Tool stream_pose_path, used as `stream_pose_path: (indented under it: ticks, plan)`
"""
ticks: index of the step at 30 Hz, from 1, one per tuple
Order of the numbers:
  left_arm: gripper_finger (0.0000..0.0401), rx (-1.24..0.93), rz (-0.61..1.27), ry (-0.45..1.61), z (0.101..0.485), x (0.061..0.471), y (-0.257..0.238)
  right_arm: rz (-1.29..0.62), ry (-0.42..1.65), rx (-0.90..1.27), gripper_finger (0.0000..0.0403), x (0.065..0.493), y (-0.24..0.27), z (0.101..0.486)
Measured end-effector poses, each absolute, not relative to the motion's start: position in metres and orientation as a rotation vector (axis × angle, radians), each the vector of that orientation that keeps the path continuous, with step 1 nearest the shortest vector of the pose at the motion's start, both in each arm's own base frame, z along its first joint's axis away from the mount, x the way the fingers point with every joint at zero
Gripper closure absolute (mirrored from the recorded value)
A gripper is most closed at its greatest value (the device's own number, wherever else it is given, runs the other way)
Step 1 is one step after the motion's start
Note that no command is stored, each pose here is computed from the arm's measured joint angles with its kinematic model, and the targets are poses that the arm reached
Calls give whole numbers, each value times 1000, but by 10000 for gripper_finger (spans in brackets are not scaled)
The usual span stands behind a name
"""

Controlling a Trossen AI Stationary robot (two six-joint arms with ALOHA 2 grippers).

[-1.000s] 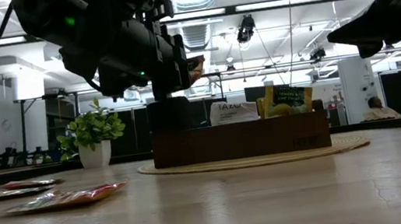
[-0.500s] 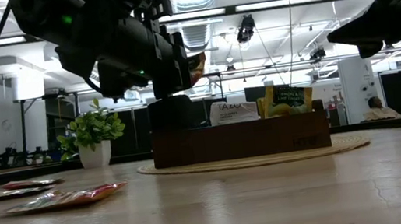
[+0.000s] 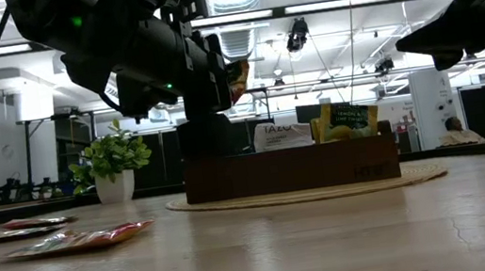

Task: Pick & Place Tea
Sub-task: Put the orange tea bag into the left section of the wooden organizer

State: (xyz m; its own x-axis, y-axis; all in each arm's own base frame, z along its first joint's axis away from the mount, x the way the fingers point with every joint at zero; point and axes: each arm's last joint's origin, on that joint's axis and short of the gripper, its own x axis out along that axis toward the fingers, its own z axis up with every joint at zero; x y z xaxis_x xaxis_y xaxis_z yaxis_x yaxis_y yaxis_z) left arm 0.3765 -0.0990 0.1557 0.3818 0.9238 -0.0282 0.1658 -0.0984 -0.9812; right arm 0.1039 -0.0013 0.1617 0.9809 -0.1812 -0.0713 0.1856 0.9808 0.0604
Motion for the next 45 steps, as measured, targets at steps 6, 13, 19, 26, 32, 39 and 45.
stream_pose_path:
  ticks: [6, 13, 19, 26, 32, 39, 45]
  plan:
    - [218, -1553, 866, -1009, 156, 377, -99, -185, 65, 67, 394, 104, -1, 162]
    - [180, -1606, 842, -986, 155, 377, -99, -185, 66, 67, 394, 104, -1, 162]
    - [179, -1664, 814, -1019, 157, 378, -100, -185, 66, 67, 394, 104, -1, 162]
    - [179, -1677, 802, -1025, 166, 376, -100, -185, 65, 67, 394, 104, -1, 162]
    - [183, -1656, 815, -984, 168, 375, -100, -185, 66, 67, 394, 104, -1, 162]
    - [204, -1701, 821, -950, 161, 374, -97, -185, 67, 67, 394, 104, -1, 162]
    - [216, -1674, 835, -978, 167, 375, -92, -185, 67, 67, 394, 104, -1, 162]
